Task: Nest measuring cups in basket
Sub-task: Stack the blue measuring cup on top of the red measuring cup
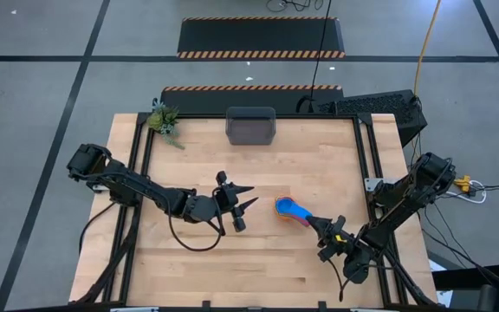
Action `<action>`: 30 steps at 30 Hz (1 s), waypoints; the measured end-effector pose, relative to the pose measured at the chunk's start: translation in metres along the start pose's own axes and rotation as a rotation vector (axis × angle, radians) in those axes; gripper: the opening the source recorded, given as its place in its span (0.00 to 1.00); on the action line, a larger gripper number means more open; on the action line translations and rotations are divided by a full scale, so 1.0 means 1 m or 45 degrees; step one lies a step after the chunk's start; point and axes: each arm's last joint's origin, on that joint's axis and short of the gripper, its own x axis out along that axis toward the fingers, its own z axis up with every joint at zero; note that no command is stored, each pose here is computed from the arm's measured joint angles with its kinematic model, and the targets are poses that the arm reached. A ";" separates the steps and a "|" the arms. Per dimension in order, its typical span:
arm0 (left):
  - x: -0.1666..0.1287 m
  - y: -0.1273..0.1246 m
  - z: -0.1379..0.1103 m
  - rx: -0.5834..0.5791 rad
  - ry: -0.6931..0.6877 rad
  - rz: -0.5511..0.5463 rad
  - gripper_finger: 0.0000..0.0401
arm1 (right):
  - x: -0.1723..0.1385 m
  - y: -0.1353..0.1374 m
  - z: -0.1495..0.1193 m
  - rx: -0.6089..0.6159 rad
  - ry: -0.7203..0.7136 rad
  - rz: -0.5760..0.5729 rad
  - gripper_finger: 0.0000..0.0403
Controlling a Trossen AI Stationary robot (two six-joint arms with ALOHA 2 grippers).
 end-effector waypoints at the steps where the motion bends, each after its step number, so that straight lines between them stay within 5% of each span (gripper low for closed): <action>1: 0.000 0.000 0.000 0.000 0.000 0.000 0.40 | 0.000 0.000 0.000 0.000 0.000 0.000 0.00; 30: 0.000 0.000 0.000 0.019 0.002 0.000 0.40 | -0.001 0.009 -0.014 0.073 0.018 -0.025 0.00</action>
